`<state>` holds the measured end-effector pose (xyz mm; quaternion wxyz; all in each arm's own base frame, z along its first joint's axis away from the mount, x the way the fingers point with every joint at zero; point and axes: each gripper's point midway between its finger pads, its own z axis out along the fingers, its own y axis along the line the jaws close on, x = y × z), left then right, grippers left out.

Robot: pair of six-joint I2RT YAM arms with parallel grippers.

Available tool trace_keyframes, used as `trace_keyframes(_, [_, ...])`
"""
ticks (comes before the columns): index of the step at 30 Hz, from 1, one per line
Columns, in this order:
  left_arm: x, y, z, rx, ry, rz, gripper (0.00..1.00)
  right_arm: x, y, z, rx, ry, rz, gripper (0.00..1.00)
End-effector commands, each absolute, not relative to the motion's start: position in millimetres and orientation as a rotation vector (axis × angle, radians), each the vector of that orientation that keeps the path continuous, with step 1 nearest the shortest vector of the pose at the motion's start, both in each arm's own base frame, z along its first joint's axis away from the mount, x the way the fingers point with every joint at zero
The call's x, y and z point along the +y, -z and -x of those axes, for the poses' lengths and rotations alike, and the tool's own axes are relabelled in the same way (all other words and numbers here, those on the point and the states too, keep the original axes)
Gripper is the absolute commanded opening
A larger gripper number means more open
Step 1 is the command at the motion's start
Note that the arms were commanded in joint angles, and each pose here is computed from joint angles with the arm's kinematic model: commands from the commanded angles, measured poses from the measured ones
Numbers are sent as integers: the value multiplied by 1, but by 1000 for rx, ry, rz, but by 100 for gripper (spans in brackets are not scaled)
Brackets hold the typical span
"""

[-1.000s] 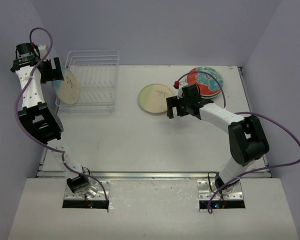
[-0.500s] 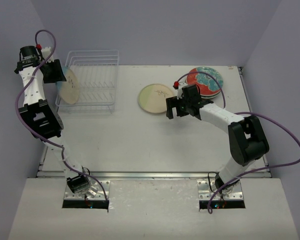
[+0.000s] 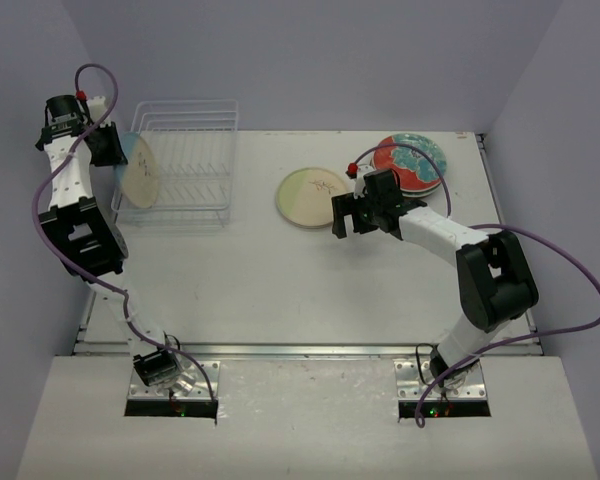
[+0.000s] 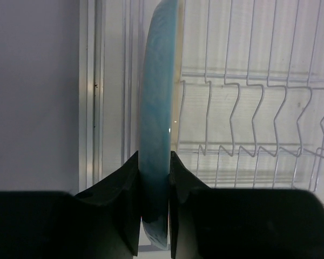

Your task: Unload the plates from the dish rack

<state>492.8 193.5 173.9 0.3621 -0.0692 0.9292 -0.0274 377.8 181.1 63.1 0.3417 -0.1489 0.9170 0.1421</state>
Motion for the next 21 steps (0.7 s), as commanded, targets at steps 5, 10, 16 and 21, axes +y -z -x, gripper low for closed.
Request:
trace_keyframes(5, [177, -232, -511, 2241, 80, 115, 0, 184, -86, -384, 2324, -378, 374, 99])
trace_keyframes(10, [172, -279, -517, 2132, 87, 111, 0, 182, -92, -384, 2315, -372, 373, 99])
trace_keyframes(16, [167, -374, -513, 1913, -59, 63, 0, 181, -100, -385, 2292, -360, 379, 99])
trace_keyframes(21, [145, -435, -492, 1754, -114, -19, 0, 189, -111, -385, 2259, -416, 390, 99])
